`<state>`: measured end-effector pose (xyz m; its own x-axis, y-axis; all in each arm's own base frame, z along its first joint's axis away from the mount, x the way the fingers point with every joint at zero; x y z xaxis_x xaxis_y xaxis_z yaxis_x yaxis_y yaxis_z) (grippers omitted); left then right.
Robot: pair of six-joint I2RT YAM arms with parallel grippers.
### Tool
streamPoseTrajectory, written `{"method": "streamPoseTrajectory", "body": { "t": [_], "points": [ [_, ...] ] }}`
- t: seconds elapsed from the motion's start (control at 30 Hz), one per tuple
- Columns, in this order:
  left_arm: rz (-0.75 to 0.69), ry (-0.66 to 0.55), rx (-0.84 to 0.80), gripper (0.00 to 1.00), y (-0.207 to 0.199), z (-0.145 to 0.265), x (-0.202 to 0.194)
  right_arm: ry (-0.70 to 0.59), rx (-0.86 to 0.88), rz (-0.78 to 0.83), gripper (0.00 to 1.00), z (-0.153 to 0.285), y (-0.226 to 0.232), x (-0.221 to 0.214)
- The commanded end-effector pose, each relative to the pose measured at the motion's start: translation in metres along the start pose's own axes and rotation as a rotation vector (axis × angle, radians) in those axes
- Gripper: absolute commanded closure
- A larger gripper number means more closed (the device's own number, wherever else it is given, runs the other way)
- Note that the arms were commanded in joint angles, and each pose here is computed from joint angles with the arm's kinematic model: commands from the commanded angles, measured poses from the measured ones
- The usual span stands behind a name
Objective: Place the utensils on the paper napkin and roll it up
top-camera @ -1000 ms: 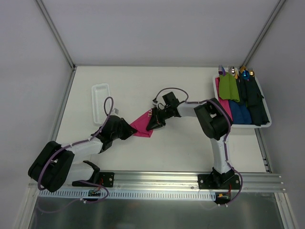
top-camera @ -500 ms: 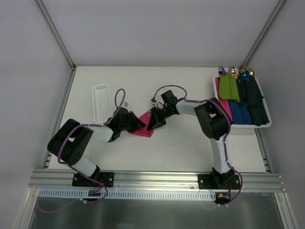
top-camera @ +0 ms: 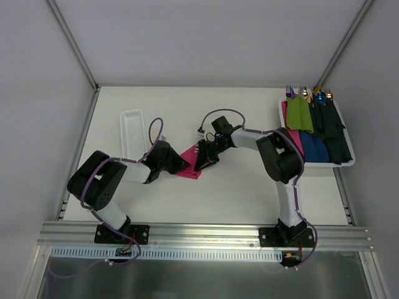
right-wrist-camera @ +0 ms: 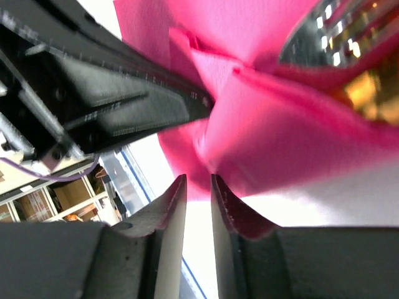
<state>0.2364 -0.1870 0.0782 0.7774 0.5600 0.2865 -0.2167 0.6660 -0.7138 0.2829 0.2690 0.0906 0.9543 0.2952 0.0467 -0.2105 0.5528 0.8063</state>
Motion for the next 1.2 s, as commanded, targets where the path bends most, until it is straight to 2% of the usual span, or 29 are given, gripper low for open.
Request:
{"method": "streamPoseTrajectory", "body": {
  "t": [0.0, 0.17, 0.33, 0.57, 0.73, 0.9, 1.07, 1.17],
  "points": [
    [0.022, -0.007, 0.199, 0.98, 0.026, 0.001, -0.003, -0.042, 0.001, 0.093, 0.74, 0.036, 0.024, 0.005],
    [0.045, -0.007, 0.231, 1.00, 0.025, -0.004, -0.003, -0.101, 0.022, 0.143, 0.73, 0.073, 0.035, 0.004],
    [0.093, 0.010, 0.258, 1.00, 0.019, -0.017, -0.016, -0.098, -0.004, 0.181, 0.73, 0.095, 0.032, -0.014],
    [0.247, -0.020, 0.259, 1.00, 0.010, -0.037, -0.030, -0.148, -0.307, 0.339, 0.71, 0.120, 0.005, -0.043],
    [0.376, -0.039, 0.264, 1.00, 0.001, -0.054, -0.041, -0.234, -0.436, 0.426, 0.65, 0.132, -0.006, -0.053],
    [0.417, -0.027, 0.262, 1.00, -0.006, -0.060, -0.048, -0.328, -0.515, 0.522, 0.60, 0.131, -0.007, -0.057],
    [0.396, -0.023, 0.260, 1.00, -0.007, -0.058, -0.048, -0.339, -0.510, 0.624, 0.64, 0.112, 0.003, -0.057],
    [0.384, -0.022, 0.260, 1.00, -0.006, -0.056, -0.048, -0.347, -0.446, 0.578, 0.76, 0.106, 0.008, -0.048]
  ]
}}
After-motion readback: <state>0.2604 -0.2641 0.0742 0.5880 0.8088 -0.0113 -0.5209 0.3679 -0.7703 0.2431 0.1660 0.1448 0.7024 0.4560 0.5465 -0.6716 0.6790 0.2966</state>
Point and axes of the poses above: each gripper's point midway between its finger pads, its own z axis back along the fingers, its own y axis along the line the jaws close on, x = y × z, the point moved 10 cm from there along z, back along the fingers, and after that the axes turned 4 degrees about -z, right-handed, at the moved point
